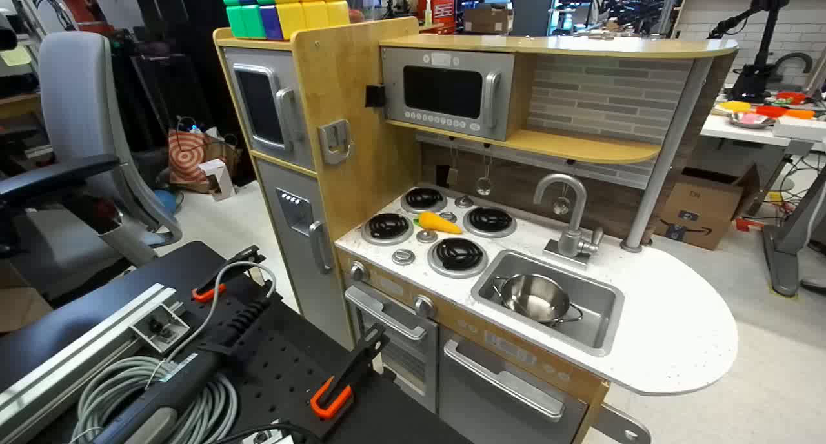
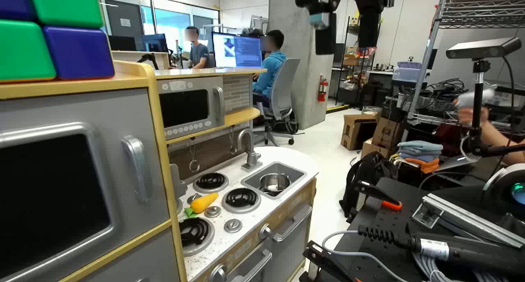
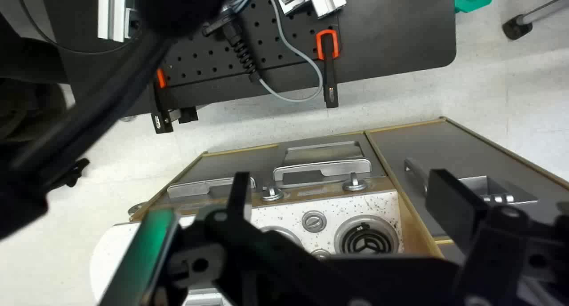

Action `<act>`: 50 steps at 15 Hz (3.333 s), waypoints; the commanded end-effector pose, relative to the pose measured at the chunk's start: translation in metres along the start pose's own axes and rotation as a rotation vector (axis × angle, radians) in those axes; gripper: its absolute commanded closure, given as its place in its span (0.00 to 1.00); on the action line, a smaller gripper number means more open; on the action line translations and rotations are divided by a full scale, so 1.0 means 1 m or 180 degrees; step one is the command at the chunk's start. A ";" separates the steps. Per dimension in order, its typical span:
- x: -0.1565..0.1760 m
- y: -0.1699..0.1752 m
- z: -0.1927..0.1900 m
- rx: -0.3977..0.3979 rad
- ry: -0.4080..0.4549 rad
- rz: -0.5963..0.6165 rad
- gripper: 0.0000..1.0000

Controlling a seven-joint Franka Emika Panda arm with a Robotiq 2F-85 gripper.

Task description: Put the carrot plush toy inside the pot in the sink

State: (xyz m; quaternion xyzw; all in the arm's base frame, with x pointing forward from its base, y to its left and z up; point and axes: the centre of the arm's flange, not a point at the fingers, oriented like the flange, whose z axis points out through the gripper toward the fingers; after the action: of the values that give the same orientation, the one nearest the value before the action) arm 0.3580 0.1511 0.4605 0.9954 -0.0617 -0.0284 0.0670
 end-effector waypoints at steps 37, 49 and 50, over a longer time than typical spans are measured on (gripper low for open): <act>0.316 -0.006 0.307 0.0018 0.0626 0.2591 0.00; 0.364 -0.019 0.411 0.0076 0.1668 0.2031 0.00; 0.367 -0.023 0.415 0.0070 0.1686 0.2004 0.00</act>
State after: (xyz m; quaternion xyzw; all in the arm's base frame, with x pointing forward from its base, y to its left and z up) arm 0.6768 0.0648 0.0477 0.9048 -0.3554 0.2215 0.0768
